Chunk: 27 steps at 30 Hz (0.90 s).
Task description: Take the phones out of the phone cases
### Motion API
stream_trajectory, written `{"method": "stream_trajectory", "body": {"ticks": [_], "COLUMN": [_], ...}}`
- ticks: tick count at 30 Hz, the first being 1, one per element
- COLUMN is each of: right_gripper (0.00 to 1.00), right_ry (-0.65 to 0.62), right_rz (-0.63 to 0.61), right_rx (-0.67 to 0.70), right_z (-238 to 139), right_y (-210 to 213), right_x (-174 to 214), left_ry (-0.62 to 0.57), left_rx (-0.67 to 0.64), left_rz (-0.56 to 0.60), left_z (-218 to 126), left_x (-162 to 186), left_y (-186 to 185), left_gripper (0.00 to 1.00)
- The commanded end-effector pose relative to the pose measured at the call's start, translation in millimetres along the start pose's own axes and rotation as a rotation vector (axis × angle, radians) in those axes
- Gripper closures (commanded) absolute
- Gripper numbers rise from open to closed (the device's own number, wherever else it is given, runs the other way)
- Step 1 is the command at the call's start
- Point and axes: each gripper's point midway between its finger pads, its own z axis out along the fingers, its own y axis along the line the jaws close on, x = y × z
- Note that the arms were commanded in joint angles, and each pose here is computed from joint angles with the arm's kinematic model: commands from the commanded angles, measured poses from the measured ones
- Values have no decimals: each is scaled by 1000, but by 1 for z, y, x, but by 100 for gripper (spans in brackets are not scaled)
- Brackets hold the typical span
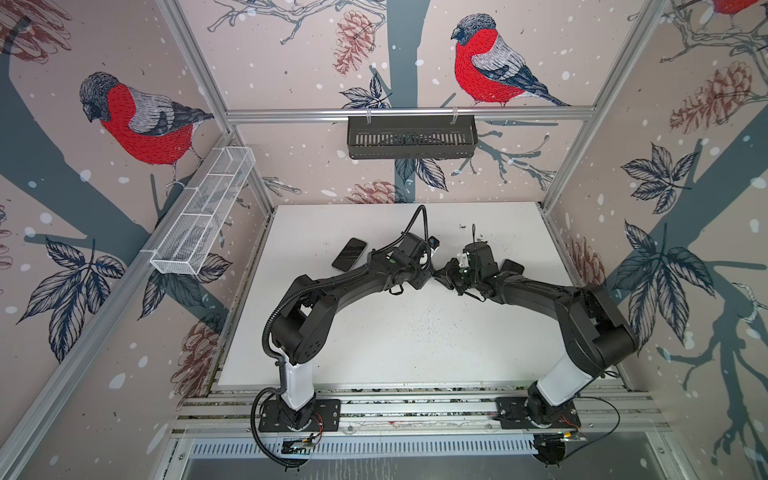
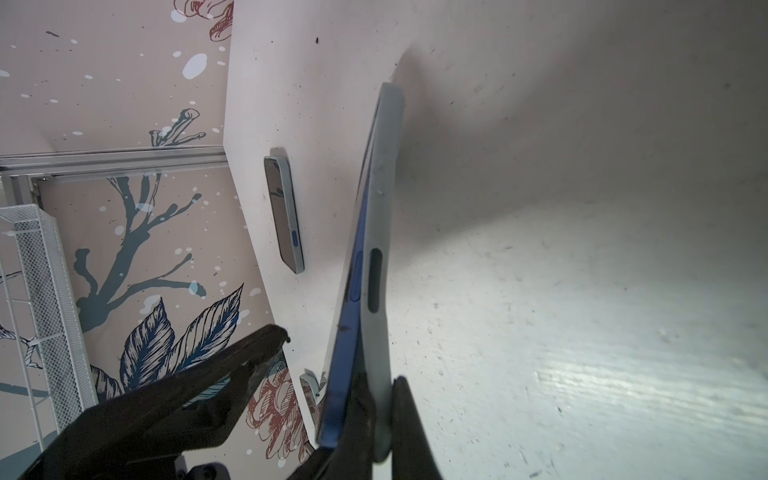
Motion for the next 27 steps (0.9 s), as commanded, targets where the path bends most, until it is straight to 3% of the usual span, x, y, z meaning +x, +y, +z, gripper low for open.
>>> {"method": "stream_trajectory", "body": {"ticks": [1, 12, 17, 27], "right_gripper": [100, 100, 100, 100], "right_ry": [67, 71, 73, 78], "right_rz": [-11, -14, -15, -17], "right_rx": [-55, -60, -60, -58], "right_z": [-4, -4, -4, -3], "right_y": [14, 16, 17, 17], "right_x": [14, 15, 16, 17], "left_ry": [10, -11, -11, -55], "left_rx": [-180, -281, -263, -120], "left_rz": [21, 71, 63, 83], "left_z": [-2, -6, -3, -3], "left_x": [2, -2, -1, -3], "left_y": [30, 27, 23, -5], "left_gripper": [44, 50, 52, 79]}}
